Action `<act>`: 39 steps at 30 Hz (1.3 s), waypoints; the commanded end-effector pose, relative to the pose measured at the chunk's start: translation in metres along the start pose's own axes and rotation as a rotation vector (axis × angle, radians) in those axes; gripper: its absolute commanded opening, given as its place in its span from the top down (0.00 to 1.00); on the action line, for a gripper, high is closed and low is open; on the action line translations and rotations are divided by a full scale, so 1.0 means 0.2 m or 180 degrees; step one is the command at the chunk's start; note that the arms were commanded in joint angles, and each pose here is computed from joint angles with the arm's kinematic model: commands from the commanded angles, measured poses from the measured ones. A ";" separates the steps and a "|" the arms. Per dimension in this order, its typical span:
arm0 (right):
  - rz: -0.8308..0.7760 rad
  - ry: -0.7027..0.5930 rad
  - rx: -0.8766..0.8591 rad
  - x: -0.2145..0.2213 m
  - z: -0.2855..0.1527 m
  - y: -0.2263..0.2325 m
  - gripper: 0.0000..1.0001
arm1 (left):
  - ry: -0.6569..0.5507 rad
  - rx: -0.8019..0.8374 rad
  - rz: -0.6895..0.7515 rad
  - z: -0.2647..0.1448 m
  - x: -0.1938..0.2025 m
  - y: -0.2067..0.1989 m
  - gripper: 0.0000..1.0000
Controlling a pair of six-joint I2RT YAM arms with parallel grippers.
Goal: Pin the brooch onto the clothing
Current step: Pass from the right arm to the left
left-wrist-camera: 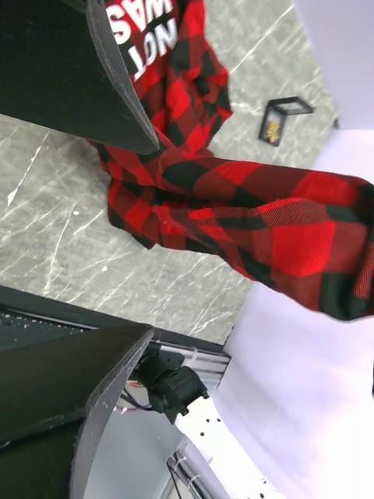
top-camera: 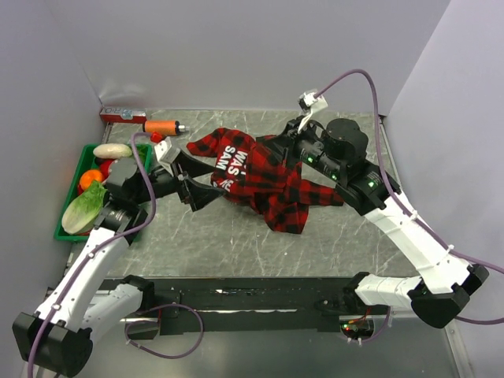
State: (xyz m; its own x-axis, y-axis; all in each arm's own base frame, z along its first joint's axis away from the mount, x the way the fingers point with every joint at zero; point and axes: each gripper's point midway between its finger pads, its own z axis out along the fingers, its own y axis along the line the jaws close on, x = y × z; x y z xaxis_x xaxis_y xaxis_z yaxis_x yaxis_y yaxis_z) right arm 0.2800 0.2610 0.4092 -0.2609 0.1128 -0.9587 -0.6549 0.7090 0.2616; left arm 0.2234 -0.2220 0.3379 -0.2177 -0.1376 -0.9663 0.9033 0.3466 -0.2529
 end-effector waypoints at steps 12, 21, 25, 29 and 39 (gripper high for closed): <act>0.0348 0.0109 -0.0850 0.07 0.16 0.30 1.00 | 0.0244 -0.0391 -0.0181 0.11 0.09 0.15 0.04; 0.0386 0.0205 -0.0937 0.10 0.19 0.34 1.00 | 0.0341 -0.0145 -0.0309 0.14 0.14 0.10 0.11; 0.0372 0.0240 -0.0885 0.12 0.18 0.32 0.94 | 0.0344 -0.0165 -0.0320 0.15 0.11 0.10 0.99; 0.0335 0.0327 -0.0650 0.19 0.14 0.24 0.44 | 0.0128 -0.1365 -0.0177 0.01 0.04 0.36 0.99; 0.0610 0.0595 0.0454 0.56 -0.05 -0.25 0.09 | -0.0541 -0.3356 -0.0279 -0.57 -0.16 0.79 0.99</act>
State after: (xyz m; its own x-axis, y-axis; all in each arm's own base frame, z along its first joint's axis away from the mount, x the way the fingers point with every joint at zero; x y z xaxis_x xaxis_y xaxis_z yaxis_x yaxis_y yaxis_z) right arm 0.2595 0.2705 0.3160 -0.4699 0.0848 -0.8787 -0.6188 0.6782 0.3964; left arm 0.3212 -0.0975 0.3117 -0.1953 -0.2510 -0.9481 0.2801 0.9121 -0.2992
